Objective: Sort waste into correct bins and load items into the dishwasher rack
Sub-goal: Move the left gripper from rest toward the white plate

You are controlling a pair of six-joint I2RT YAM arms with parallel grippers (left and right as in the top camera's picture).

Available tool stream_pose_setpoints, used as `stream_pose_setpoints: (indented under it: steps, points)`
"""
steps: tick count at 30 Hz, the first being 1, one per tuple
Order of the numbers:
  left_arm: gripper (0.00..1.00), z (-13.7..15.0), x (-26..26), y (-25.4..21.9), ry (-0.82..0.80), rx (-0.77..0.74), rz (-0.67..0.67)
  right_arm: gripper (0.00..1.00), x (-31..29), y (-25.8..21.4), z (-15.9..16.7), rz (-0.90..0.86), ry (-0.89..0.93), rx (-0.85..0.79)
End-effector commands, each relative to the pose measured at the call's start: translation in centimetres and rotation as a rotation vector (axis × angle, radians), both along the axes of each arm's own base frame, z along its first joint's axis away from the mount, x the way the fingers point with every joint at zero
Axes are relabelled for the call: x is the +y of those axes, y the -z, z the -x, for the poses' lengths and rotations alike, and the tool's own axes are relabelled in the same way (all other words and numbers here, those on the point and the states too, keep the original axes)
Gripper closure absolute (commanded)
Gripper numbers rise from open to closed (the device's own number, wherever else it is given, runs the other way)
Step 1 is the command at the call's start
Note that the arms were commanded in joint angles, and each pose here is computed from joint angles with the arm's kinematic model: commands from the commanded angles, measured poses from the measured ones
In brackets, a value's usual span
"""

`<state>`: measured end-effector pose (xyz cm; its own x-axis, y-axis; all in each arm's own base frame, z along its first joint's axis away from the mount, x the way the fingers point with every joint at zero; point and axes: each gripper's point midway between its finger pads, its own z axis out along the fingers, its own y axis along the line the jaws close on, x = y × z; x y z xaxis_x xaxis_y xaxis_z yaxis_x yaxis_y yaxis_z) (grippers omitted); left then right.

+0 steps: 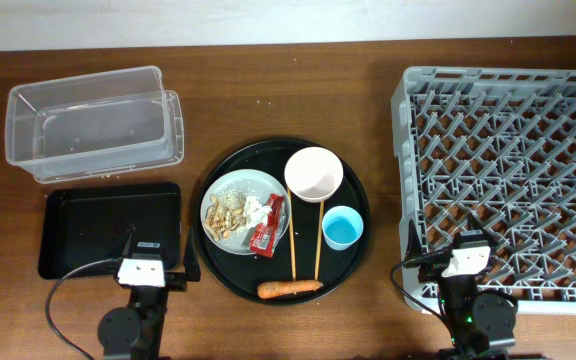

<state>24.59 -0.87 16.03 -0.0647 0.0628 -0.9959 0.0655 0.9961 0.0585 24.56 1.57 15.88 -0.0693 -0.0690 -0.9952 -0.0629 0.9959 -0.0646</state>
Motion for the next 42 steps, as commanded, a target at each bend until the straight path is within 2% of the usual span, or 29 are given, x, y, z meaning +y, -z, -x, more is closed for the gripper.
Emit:
stream_pose_setpoints:
  steps: [1, 30, 38, 42]
  points:
    - [0.01, 0.0, -0.2, 0.2, 0.01, 0.001, -0.019, 0.02, -0.1, 0.4, 0.0, 0.005, 0.006, 0.01]
    - [0.01, 0.0, -0.3, -0.1, 0.014, -0.01, -0.019, 0.02, 0.1, 0.4, 0.0, -0.004, -0.005, 0.008]
    - [0.01, -0.1, -0.3, 0.4, 0.011, 0.021, 0.014, 0.02, -0.1, 0.2, 0.5, -0.019, 0.002, 0.059]
    - [0.01, -0.3, -0.3, -0.4, 0.006, 0.109, 0.055, 0.02, -0.2, -1.5, 1.3, -0.015, 0.007, 0.11]
